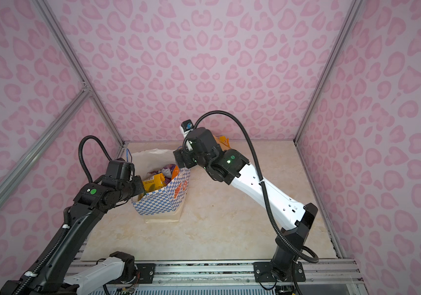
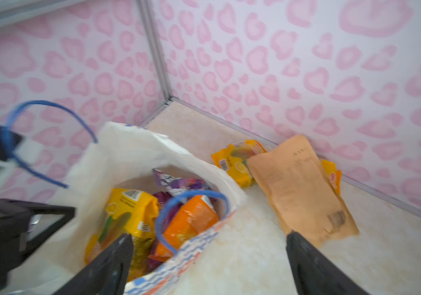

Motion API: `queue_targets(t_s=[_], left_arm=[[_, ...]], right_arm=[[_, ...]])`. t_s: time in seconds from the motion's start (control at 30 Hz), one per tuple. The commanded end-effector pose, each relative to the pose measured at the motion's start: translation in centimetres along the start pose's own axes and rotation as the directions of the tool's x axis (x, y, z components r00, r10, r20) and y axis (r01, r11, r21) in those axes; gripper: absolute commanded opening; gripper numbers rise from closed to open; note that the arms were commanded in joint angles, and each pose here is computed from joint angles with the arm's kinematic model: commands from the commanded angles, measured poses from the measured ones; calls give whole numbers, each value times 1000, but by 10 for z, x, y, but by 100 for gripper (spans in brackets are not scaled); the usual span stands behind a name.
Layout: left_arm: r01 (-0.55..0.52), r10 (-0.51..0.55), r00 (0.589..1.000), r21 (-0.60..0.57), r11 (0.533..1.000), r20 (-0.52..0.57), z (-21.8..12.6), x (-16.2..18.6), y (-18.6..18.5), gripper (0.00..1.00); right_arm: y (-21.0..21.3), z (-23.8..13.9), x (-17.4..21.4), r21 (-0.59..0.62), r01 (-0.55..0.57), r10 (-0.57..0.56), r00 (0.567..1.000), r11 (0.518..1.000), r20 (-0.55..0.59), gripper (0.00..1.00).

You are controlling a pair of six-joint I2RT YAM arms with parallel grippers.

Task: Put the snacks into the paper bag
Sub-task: 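Withdraw the right gripper from the bag toward the tan kraft pouch, then grasp the tan kraft pouch with the right gripper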

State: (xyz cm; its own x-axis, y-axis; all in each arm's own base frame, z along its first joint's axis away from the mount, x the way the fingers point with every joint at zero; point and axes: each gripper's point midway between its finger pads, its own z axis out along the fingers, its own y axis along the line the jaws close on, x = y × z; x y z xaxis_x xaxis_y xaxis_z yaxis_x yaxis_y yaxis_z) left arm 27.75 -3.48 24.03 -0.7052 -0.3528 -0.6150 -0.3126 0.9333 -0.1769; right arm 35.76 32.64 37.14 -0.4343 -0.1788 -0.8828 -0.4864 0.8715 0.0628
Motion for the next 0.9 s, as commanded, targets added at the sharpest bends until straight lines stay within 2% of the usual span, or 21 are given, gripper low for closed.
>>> queue_targets(t_s=[0.0,0.2,0.3,0.4,0.43,0.67,0.73,0.87], left_arm=[[1,-2,1000,37,999,21,-1,-10,-6,5],[8,-8,1000,66,998,-2,0,-6,-8,5],[8,-7,1000,68,998,-12,0,-3,-8,5],[12,-10,1000,77,997,-26,2,-1,-9,5],[13,-10,999,77,997,-30,3,0,-9,5],[13,-10,999,86,996,-38,1,0,-11,5],[13,-9,999,85,996,-39,1,0,-11,5],[11,-7,999,88,996,-45,2,0,-12,5]], right_arm=[[-45,14,18,19,-143,143,990,989,-2,98],[-158,56,83,122,-364,370,928,923,-31,98],[-206,85,104,173,-414,426,904,894,-37,98],[-239,120,120,171,-456,472,879,873,-69,98],[-249,130,113,150,-470,482,874,870,-60,98],[-283,207,126,-8,-542,538,835,840,-117,98],[-282,225,131,-51,-552,539,827,832,-159,98],[-271,255,160,-51,-565,527,794,823,-302,98]])
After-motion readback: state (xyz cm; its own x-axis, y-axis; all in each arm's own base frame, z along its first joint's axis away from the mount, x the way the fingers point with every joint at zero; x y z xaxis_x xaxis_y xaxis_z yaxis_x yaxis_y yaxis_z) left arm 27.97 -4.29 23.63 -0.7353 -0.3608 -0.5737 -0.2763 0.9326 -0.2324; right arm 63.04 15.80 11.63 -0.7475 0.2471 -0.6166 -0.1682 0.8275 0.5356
